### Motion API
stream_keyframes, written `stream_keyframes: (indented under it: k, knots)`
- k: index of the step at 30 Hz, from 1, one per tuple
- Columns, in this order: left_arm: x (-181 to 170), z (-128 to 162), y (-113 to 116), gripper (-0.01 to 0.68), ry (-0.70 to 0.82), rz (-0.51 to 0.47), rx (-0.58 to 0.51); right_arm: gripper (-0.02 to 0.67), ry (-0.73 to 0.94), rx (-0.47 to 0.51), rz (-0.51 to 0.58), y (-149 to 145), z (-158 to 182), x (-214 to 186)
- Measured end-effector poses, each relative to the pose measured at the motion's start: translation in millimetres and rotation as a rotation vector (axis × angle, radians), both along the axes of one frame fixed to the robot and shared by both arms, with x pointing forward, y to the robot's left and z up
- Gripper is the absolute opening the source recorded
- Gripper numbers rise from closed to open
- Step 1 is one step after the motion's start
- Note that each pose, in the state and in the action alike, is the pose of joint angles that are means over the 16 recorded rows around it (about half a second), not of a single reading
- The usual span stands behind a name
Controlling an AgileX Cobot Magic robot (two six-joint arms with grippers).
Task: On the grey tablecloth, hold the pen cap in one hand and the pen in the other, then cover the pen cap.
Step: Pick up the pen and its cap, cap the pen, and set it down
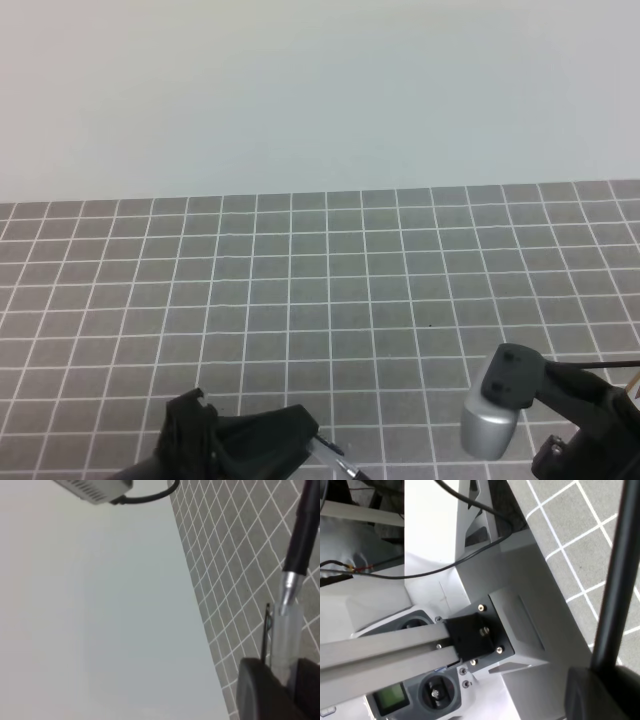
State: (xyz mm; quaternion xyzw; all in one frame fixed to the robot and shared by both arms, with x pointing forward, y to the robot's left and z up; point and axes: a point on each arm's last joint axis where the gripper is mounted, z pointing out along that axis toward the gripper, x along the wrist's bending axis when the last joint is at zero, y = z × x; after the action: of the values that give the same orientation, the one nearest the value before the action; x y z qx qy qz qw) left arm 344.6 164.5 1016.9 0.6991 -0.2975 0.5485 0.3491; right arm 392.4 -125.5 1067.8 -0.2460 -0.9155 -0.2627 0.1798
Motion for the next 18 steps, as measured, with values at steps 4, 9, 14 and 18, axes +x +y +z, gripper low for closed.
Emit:
stream_keyframes:
  k: [4, 9, 14, 18]
  knots:
    - [-1.0, -0.2, -0.6, 0.061, -0.013, -0.016, 0.012, -0.004, -0.003, 0.001, 0.003, 0.0, 0.0, 0.0]
    - [-2.1, -0.5, -1.3, 0.061, -0.027, -0.033, 0.025, -0.004, 0.001, -0.001, 0.003, 0.4, -0.8, 0.5]
    - [-2.5, -1.1, -1.5, 0.071, -0.029, -0.04, 0.034, -0.004, 0.017, -0.003, -0.001, 2.6, -3.4, 2.7]
    - [-2.5, -1.6, -1.4, 0.081, -0.027, -0.039, 0.041, -0.004, 0.027, -0.003, -0.006, 5.7, -3.8, 6.4]
